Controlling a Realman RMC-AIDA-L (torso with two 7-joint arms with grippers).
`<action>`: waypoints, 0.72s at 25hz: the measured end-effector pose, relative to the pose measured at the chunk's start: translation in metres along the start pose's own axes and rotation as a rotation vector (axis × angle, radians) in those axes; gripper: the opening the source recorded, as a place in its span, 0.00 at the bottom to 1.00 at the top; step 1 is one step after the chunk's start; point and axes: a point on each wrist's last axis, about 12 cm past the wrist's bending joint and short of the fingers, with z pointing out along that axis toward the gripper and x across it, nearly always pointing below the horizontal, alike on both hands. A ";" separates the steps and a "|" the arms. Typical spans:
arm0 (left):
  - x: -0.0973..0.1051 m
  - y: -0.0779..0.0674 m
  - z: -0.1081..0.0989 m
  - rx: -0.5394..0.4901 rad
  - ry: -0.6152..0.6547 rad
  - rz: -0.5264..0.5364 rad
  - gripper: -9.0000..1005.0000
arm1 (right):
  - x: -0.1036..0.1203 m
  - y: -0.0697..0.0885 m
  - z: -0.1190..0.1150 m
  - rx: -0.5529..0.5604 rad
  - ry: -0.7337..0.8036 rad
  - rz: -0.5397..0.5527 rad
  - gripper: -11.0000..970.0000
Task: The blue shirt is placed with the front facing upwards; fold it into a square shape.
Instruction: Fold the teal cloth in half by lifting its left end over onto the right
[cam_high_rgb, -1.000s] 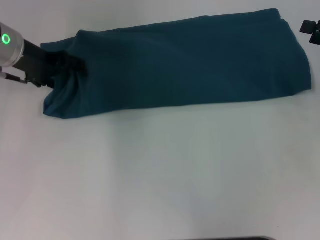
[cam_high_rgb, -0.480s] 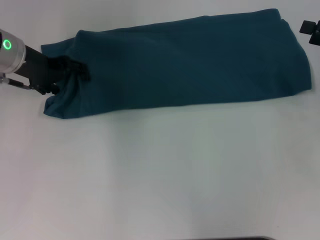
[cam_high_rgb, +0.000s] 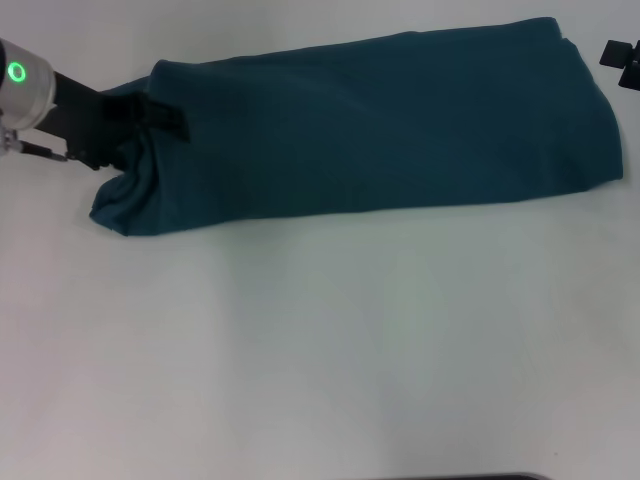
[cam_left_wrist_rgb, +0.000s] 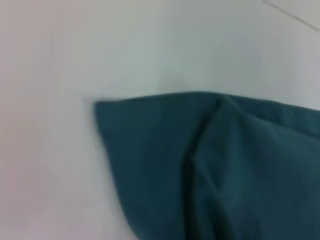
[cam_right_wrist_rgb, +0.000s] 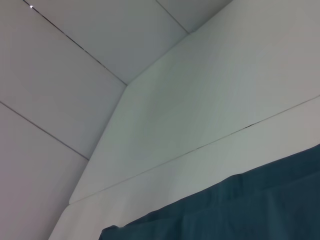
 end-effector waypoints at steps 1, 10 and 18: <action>0.000 0.002 -0.001 -0.017 -0.004 0.000 0.94 | 0.000 0.000 0.000 0.000 0.000 0.000 0.84; 0.003 0.007 0.004 -0.121 0.010 0.032 0.94 | 0.000 0.000 0.001 -0.001 0.001 0.000 0.84; 0.005 0.001 0.007 -0.090 0.027 0.033 0.94 | -0.001 0.000 0.001 -0.001 0.000 0.000 0.84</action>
